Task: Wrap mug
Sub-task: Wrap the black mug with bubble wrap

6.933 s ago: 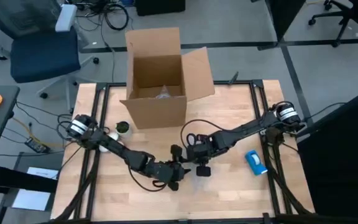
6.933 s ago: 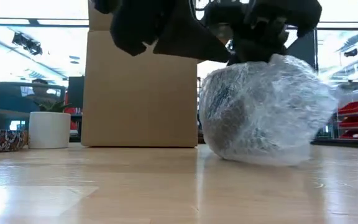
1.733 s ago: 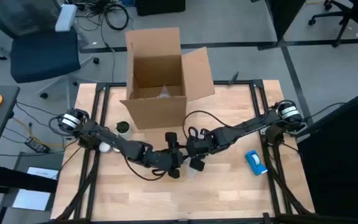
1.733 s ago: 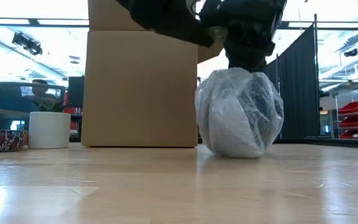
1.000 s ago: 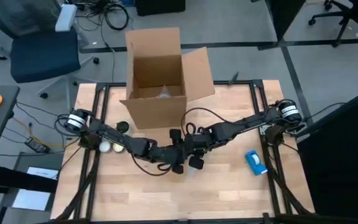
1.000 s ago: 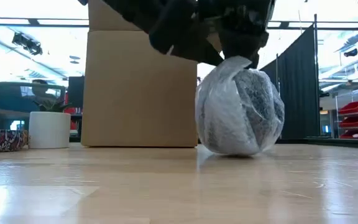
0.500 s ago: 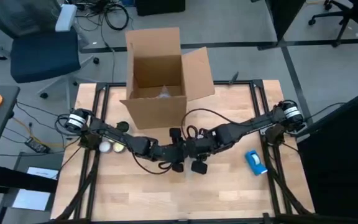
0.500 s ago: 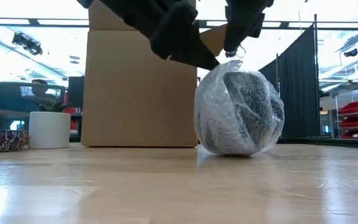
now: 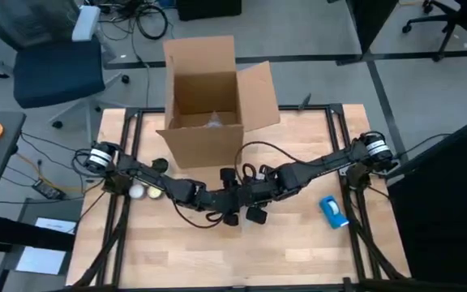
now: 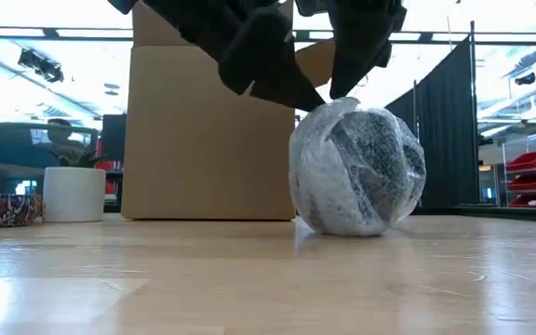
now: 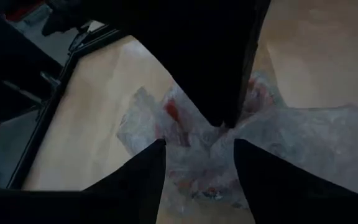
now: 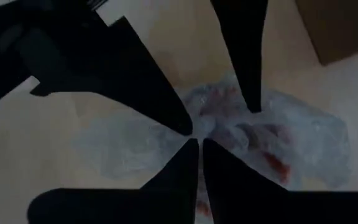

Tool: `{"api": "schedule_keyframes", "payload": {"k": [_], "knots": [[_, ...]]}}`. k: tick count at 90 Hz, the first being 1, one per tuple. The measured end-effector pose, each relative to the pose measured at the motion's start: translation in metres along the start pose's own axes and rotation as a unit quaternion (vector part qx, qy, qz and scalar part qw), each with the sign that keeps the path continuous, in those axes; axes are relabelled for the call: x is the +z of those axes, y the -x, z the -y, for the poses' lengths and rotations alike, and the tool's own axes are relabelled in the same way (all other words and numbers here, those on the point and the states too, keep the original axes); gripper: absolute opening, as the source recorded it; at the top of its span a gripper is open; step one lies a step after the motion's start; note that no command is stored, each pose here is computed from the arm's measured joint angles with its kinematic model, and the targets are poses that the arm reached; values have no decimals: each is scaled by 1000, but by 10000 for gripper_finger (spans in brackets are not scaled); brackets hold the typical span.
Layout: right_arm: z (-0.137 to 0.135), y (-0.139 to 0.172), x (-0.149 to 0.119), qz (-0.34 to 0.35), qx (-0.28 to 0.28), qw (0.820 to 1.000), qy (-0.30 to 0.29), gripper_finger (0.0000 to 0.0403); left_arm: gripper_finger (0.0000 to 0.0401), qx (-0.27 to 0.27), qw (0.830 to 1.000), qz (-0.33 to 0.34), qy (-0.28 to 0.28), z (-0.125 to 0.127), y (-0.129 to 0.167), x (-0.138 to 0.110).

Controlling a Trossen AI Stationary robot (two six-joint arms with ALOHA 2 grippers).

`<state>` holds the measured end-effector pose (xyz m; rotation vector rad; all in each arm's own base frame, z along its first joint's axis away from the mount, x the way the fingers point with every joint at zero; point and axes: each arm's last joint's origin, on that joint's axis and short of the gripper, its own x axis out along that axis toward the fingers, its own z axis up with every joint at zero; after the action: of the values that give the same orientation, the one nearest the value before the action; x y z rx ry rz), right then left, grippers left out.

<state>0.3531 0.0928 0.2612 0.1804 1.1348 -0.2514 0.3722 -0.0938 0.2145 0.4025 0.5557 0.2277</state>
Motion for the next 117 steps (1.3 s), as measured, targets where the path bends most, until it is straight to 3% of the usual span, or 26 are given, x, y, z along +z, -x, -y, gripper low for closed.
{"api": "schedule_keyframes", "payload": {"k": [17,45,76,95,117], "knots": [[-3,3,-3,2,2,1000,5,0,173,2,1000,-8,-10,0,0,-1],[-20,41,-20,68,-10,997,40,0,173,1,1000,12,15,-1,1,4],[-37,9,-37,138,30,990,23,0,172,-1,1000,12,17,-1,1,4],[-23,-12,-41,147,-7,989,-2,0,172,9,1000,12,11,-2,3,5],[-21,-13,-36,160,4,987,5,0,172,26,999,33,14,-20,31,21]]}}
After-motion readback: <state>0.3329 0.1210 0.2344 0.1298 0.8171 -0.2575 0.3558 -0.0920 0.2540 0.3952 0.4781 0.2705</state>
